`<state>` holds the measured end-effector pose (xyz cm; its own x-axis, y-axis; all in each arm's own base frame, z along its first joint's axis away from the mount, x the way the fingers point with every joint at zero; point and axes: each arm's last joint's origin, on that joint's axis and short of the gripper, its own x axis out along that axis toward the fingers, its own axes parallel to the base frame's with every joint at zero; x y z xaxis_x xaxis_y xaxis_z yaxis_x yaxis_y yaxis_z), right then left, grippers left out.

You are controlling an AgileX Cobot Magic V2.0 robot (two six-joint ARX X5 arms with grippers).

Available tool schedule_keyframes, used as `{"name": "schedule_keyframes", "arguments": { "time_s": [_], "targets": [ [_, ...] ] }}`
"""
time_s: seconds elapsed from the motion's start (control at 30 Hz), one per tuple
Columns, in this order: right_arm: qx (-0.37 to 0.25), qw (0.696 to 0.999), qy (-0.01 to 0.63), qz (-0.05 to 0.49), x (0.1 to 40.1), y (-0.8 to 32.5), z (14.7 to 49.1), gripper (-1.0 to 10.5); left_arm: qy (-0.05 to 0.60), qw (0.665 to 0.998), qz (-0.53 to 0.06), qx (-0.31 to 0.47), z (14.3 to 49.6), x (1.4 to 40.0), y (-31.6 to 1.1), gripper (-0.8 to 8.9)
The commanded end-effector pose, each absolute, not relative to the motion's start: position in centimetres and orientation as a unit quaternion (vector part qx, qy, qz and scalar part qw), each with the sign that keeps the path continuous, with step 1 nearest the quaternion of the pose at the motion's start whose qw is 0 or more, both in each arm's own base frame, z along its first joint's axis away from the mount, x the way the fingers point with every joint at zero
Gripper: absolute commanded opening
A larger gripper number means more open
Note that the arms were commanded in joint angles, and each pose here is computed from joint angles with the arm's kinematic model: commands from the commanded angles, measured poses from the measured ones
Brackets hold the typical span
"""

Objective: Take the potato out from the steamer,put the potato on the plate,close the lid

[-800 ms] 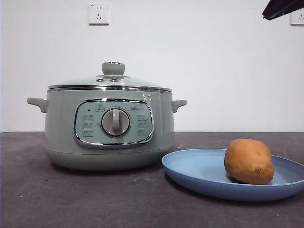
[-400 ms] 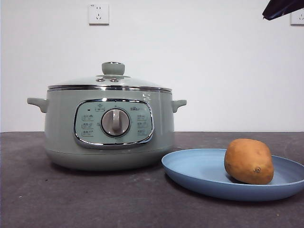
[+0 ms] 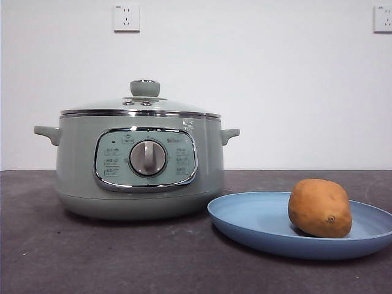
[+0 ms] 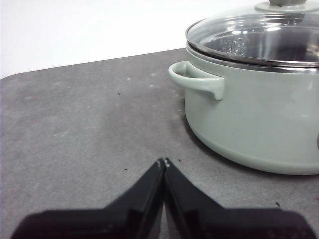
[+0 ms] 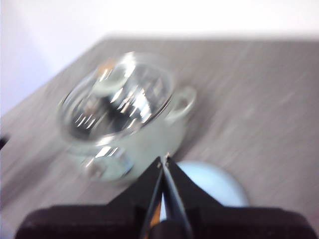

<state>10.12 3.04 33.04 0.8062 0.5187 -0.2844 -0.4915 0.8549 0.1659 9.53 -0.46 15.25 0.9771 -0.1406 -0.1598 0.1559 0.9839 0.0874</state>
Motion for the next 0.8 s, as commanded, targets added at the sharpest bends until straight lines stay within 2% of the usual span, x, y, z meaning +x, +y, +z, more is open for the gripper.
{"name": "schedule_keyframes", "arguments": {
  "time_s": [0.03, 0.2, 0.3, 0.53, 0.8],
  "targets": [
    [0.032, 0.967, 0.125, 0.221, 9.6, 2.1, 31.8, 0.0, 0.082, 0.993, -0.073, 0.044, 14.8, 9.6, -0.4, -0.03],
    [0.022, 0.986, 0.039, 0.16, 9.2, 1.2, 28.5, 0.0, 0.082, 0.993, -0.073, 0.044, 14.8, 9.6, -0.4, -0.03],
    [0.019, 0.988, 0.014, 0.151, 9.1, 1.0, 25.6, 0.0, 0.082, 0.993, -0.073, 0.044, 14.8, 9.6, -0.4, -0.03],
    [0.044, 0.993, 0.006, 0.113, 9.4, 0.8, 19.8, 0.0, 0.082, 0.993, -0.073, 0.044, 14.8, 9.6, -0.4, -0.03],
    [0.068, 0.993, 0.031, 0.096, 9.6, 0.7, 16.2, 0.0, 0.082, 0.993, -0.073, 0.044, 14.8, 9.6, -0.4, -0.03]
  ]
}}
